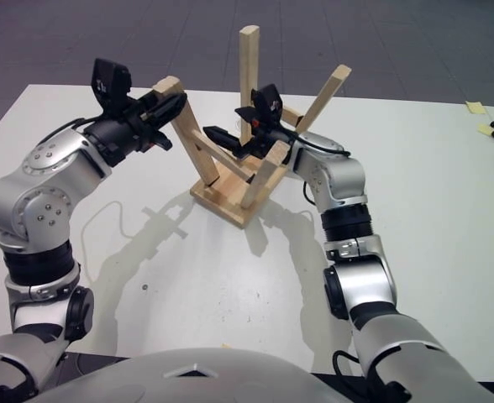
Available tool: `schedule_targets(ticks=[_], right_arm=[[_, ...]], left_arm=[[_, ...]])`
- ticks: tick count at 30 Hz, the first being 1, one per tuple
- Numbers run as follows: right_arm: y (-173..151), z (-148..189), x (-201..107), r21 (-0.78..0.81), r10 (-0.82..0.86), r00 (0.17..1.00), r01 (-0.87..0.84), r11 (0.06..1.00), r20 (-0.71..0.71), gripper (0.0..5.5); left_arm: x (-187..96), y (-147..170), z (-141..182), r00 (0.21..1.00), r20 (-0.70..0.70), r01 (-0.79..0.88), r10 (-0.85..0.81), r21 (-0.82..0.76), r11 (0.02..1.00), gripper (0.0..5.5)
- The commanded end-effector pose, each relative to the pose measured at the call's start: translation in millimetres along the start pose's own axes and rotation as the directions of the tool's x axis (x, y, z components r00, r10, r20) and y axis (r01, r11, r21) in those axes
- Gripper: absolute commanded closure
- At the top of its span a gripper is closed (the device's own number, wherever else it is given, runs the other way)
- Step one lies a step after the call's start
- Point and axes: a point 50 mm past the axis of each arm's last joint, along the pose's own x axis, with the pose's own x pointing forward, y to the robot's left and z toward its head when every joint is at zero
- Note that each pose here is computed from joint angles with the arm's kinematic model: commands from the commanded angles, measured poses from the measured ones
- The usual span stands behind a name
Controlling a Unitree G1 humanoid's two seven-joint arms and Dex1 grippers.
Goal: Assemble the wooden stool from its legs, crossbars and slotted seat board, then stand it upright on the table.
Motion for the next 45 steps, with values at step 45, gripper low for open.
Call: schedule_targets(ticks=[45], right_arm=[[8, -2, -21, -0.094, 0.054, 0.989, -0.067, 0.993, -0.135, 0.10]], left_arm=[[-14, 1, -7, 0.961, 0.201, -0.207, 0.189, 0.071, 0.976, 4.48]])
